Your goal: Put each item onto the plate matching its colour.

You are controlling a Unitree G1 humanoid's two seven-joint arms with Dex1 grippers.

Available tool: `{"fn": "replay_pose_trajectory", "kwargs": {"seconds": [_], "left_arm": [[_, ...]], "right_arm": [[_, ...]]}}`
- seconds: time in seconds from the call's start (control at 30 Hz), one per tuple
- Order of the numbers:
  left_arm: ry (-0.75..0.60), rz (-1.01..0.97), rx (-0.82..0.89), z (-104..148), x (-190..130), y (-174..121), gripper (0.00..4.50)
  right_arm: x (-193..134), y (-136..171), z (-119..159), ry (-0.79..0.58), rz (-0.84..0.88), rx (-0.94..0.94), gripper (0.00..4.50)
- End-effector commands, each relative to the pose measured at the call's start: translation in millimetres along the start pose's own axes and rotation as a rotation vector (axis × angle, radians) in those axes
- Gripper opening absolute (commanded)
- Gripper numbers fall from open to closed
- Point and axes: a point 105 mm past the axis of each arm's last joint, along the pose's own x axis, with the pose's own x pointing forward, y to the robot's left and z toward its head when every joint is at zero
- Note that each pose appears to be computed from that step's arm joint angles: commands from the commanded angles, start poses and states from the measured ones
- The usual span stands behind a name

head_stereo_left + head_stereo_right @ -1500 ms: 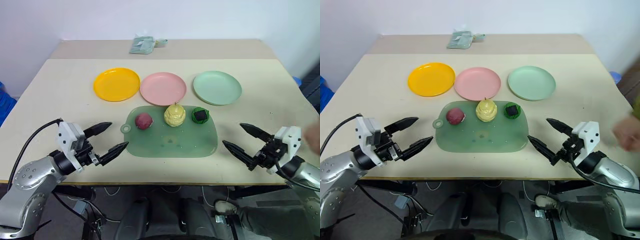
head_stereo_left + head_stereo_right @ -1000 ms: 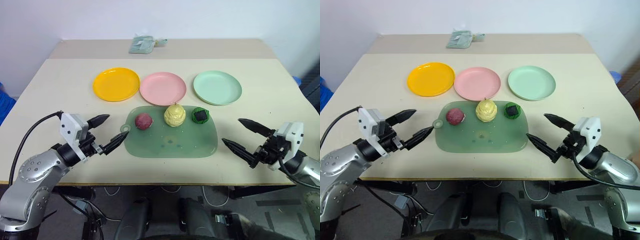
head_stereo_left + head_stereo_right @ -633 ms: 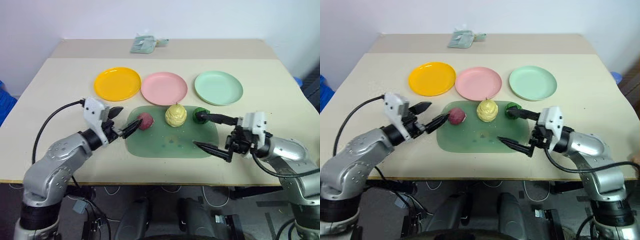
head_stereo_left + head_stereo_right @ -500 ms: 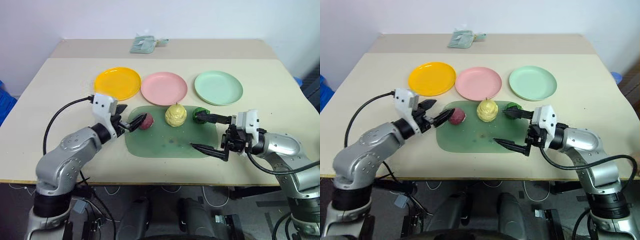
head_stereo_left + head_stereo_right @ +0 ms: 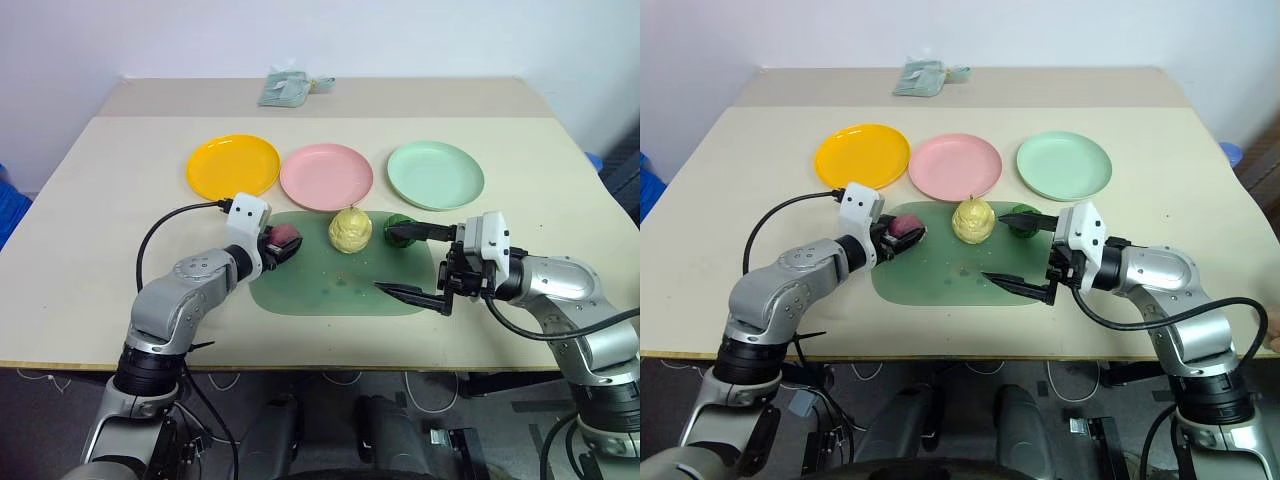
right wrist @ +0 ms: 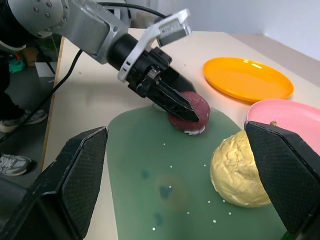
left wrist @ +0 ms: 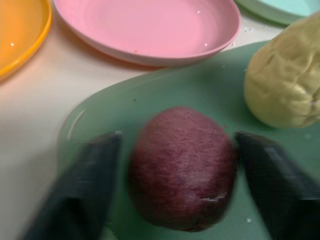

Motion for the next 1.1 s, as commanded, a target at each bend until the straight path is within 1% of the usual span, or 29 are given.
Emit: {"fn": "replay_pose_trajectory", "kwargs": {"seconds": [0.03, 0.17, 0.27, 0.33, 0.4, 0.47, 0.53, 0.67, 0.73, 0.87, 0.93, 0.97, 1.0, 1.1], "left_arm": [[-0.011, -0.015, 0.047, 5.9, 2.3, -1.1, 2.32], [-0.030, -0.020, 0.047, 13.7, 3.2, 1.5, 2.32], [-0.108, 0.031, 0.054, 43.7, 3.5, 15.7, 2.32], [-0.166, 0.095, 0.053, 67.1, 8.6, 31.4, 2.32], [-0.192, 0.125, 0.054, 83.1, 19.3, 41.9, 2.32], [-0.215, 0.124, 0.092, 99.7, 38.5, 43.0, 2.32], [-0.229, 0.094, 0.077, 110.1, 60.5, 38.1, 2.32], [-0.228, 0.102, 0.094, 119.6, 98.8, 27.2, 2.32], [-0.229, 0.104, 0.091, 120.4, 106.1, 24.2, 2.32], [-0.209, 0.141, 0.114, 112.3, 115.4, 20.3, 2.32], [-0.221, 0.135, 0.101, 110.2, 118.8, 13.8, 3.11], [-0.243, 0.115, 0.081, 112.4, 119.6, 9.2, 3.43], [-0.278, 0.093, 0.060, 117.0, 118.7, 6.3, 3.92], [-0.340, 0.003, 0.049, 122.7, 112.6, 2.6, 3.92]], "right_arm": [[-3.6, 0.4, 17.1, -0.021, -0.018, -0.055, 4.50], [-5.1, 1.8, 18.6, -0.017, -0.033, -0.059, 4.50], [-5.9, 0.4, 18.9, -0.019, -0.055, -0.062, 4.50], [-5.4, -2.5, 19.1, -0.021, -0.074, -0.072, 4.50], [-4.3, -6.3, 20.5, -0.029, -0.093, -0.083, 4.50], [-2.8, -16.3, 23.6, -0.047, -0.142, -0.118, 4.50], [-1.2, -27.8, 25.7, -0.060, -0.192, -0.151, 4.50], [1.5, -48.4, 29.2, -0.080, -0.253, -0.177, 4.50], [2.6, -52.7, 29.5, -0.082, -0.259, -0.187, 4.50], [4.1, -58.8, 29.9, -0.087, -0.275, -0.206, 4.50], [3.4, -60.0, 29.6, -0.087, -0.288, -0.218, 4.50], [2.1, -59.7, 28.9, -0.085, -0.293, -0.222, 4.50], [0.8, -59.4, 28.2, -0.083, -0.299, -0.223, 4.50], [-3.2, -57.5, 25.7, -0.078, -0.312, -0.217, 4.50]]}}
